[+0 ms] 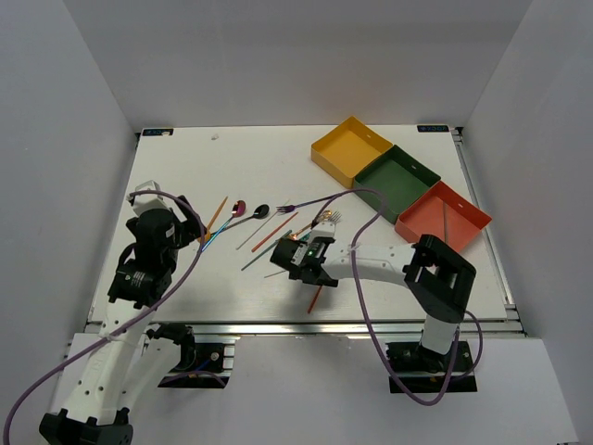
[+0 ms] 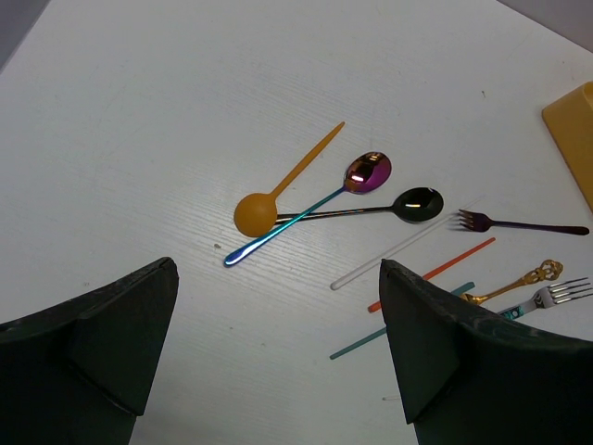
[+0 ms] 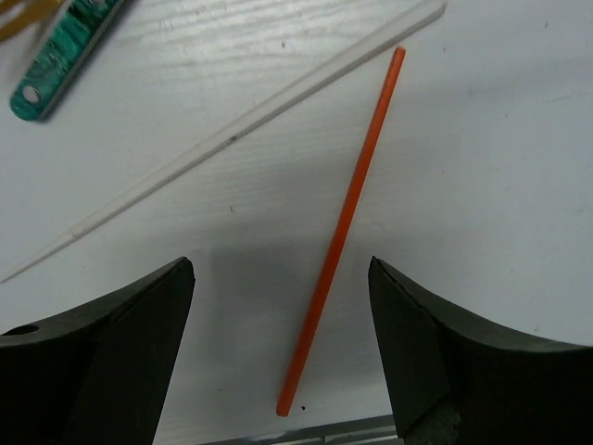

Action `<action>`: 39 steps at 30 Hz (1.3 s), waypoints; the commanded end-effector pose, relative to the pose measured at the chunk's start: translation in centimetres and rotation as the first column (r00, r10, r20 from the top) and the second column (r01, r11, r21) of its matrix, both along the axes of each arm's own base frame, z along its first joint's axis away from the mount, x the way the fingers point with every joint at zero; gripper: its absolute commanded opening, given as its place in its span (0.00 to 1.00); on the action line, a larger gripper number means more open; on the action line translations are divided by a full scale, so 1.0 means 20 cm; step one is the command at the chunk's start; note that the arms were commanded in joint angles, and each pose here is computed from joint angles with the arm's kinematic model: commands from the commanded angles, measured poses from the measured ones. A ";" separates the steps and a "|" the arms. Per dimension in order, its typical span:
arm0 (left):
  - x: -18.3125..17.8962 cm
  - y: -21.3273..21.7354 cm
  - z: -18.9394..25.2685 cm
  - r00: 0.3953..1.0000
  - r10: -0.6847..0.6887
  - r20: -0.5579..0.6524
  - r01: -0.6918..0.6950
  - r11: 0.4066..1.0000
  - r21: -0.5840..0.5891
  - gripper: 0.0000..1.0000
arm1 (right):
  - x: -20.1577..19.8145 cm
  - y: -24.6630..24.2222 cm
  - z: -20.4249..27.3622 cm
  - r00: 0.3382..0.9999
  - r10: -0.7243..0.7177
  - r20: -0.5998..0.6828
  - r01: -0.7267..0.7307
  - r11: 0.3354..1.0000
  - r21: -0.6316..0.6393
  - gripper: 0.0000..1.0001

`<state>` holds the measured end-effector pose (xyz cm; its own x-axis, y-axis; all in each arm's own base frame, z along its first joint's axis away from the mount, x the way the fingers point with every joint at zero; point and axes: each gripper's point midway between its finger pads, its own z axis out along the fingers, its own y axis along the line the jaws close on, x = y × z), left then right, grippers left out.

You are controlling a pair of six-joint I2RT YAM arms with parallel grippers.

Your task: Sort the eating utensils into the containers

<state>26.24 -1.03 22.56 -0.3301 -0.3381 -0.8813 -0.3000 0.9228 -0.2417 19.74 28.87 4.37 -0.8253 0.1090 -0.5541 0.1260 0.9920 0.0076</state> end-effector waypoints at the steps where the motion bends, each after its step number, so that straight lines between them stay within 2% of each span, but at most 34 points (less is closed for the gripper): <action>1: 0.00 -0.02 0.05 0.999 -0.014 0.044 0.014 1.000 -0.008 0.98 | -0.05 -0.07 -0.03 0.997 -0.077 0.001 0.077 0.996 -0.042 0.80; 3: -0.01 -0.02 0.05 0.999 -0.015 0.046 0.015 1.000 -0.009 0.98 | -0.08 -0.03 -0.07 0.997 -0.071 -0.025 0.072 0.997 0.027 0.78; 7: -0.01 -0.02 0.06 0.998 -0.018 0.052 0.018 1.000 -0.010 0.98 | -0.14 -0.10 -0.17 0.994 -0.092 -0.057 0.093 0.995 0.031 0.74; 9: -0.01 -0.02 0.06 0.998 -0.017 0.054 0.017 1.000 -0.010 0.98 | -0.16 -0.12 -0.21 0.994 -0.087 -0.068 0.088 0.996 0.013 0.68; 10: -0.01 -0.02 0.06 0.998 -0.018 0.054 0.019 1.000 -0.010 0.98 | -0.16 -0.13 -0.23 0.993 -0.089 -0.073 0.089 0.996 0.000 0.64; 11: -0.01 -0.02 0.07 0.998 -0.015 0.055 0.016 1.000 -0.010 0.98 | -0.16 -0.14 -0.24 0.993 -0.095 -0.076 0.094 0.996 -0.008 0.54; 13: -0.01 -0.02 0.06 0.999 -0.012 0.053 0.012 1.000 -0.009 0.98 | -0.18 -0.17 -0.26 0.989 -0.126 -0.082 0.123 0.992 -0.033 0.44; 15: -0.01 -0.01 0.06 0.999 -0.009 0.050 0.009 1.000 -0.007 0.98 | -0.20 -0.20 -0.28 0.987 -0.135 -0.088 0.133 0.991 -0.034 0.29; 18: -0.01 -0.02 0.06 0.999 -0.012 0.050 0.012 1.000 -0.008 0.98 | -0.20 -0.25 -0.26 0.986 -0.150 -0.077 0.149 0.989 -0.016 0.24; 20: -0.01 -0.02 0.05 0.999 -0.011 0.046 0.012 1.000 -0.008 0.98 | -0.20 -0.29 -0.24 0.983 -0.171 -0.065 0.170 0.985 -0.019 0.00; 25: -0.01 -0.01 0.06 0.999 -0.007 0.048 0.008 1.000 -0.007 0.98 | -0.19 -0.41 -0.11 0.972 -0.235 -0.012 0.235 0.972 0.006 0.00; 28: -0.01 -0.01 0.06 0.999 -0.007 0.048 0.008 1.000 -0.007 0.98 | -0.15 -0.47 0.08 0.966 -0.250 0.069 0.246 0.968 0.053 0.00; 29: -0.01 -0.01 0.06 0.999 -0.009 0.048 0.009 1.000 -0.007 0.98 | -0.11 -0.50 0.20 0.956 -0.264 0.126 0.251 0.962 0.106 0.00; 32: -0.01 -0.01 0.06 0.999 -0.007 0.049 0.008 1.000 -0.007 0.98 | -0.04 -0.62 0.37 0.934 -0.280 0.224 0.255 0.958 0.135 0.00; 33: -0.02 -0.01 0.06 0.999 -0.006 0.050 0.006 1.000 -0.007 0.98 | 0.07 -0.63 0.51 0.931 -0.190 0.311 0.148 0.977 0.152 0.00; 34: -0.01 -0.01 0.06 0.999 -0.006 0.054 0.006 1.000 -0.008 0.98 | 0.14 -0.68 0.57 0.921 -0.144 0.362 0.104 0.986 0.129 0.00; 35: -0.01 -0.02 0.06 0.998 -0.010 0.055 0.010 1.000 -0.010 0.98 | 0.17 -0.71 0.61 0.927 -0.091 0.365 0.039 0.988 0.149 0.00; 36: -0.01 -0.02 0.06 0.999 -0.013 0.052 0.013 1.000 -0.010 0.98 | 0.29 -0.86 0.64 0.916 -0.123 0.381 0.081 0.989 0.126 0.00; 37: -0.01 -0.02 0.06 0.998 -0.013 0.053 0.013 1.000 -0.011 0.98 | 0.36 -0.93 0.71 0.902 0.017 0.431 -0.024 1.000 0.011 0.00; 39: -0.01 -0.02 0.05 0.999 -0.015 0.043 0.015 1.000 -0.007 0.98 | 0.44 -1.08 0.78 0.869 0.103 0.484 -0.062 0.993 -0.099 0.00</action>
<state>25.90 -1.27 23.23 -0.3088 -0.3385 -0.8888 -0.2838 0.9247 -0.2536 25.99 10.61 18.28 -0.4915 0.3723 -0.7873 0.2627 0.9253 0.2736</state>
